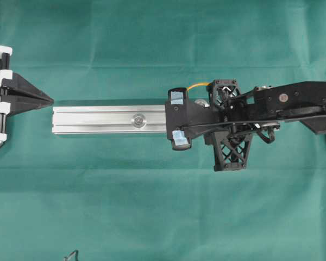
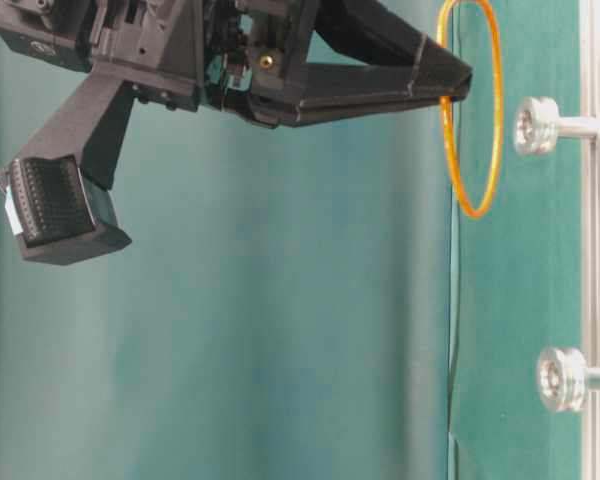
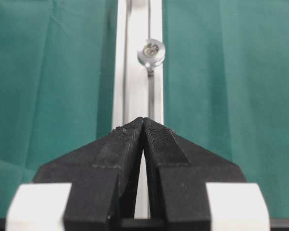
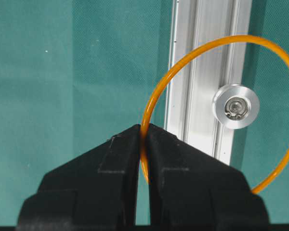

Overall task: Hook the rubber onto the shaft.
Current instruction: 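Rotate the right gripper and bring the band over the right silver knob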

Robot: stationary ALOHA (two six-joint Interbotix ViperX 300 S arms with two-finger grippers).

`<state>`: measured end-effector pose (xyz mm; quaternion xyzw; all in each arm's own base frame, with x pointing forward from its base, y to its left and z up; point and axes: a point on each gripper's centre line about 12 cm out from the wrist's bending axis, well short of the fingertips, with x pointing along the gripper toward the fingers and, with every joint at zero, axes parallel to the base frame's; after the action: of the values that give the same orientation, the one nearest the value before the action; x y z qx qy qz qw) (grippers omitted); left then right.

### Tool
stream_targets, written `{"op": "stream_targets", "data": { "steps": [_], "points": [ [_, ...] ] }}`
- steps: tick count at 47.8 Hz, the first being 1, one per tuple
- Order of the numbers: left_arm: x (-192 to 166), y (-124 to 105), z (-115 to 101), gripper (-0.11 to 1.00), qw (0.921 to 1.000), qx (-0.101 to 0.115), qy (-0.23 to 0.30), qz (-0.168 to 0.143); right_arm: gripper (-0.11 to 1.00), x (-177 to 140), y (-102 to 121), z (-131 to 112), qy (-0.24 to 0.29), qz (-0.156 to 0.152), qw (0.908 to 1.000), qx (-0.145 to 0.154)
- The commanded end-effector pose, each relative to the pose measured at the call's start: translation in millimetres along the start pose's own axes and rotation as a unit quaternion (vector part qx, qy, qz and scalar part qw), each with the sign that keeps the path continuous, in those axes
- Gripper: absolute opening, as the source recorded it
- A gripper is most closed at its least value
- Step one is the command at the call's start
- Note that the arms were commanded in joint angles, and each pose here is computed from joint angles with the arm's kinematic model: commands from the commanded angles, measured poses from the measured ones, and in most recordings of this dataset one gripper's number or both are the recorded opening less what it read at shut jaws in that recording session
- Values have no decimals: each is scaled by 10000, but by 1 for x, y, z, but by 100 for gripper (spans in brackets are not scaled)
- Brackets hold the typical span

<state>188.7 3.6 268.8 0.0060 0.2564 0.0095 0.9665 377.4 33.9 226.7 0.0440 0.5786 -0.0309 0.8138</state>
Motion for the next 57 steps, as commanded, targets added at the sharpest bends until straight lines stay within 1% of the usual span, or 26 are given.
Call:
{"op": "stream_targets", "data": {
  "steps": [1,28,57],
  "points": [
    [-2,0,11,0,9999,2,-123,-2,7,-7,2,4,-139,47,9999,6],
    [-2,0,11,0,9999,2,-123,-2,7,-6,19,7,-266,174,9994,-154],
    [-2,0,11,0,9999,2,-123,-2,7,-7,40,3,-296,334,9985,-302]
  ]
}}
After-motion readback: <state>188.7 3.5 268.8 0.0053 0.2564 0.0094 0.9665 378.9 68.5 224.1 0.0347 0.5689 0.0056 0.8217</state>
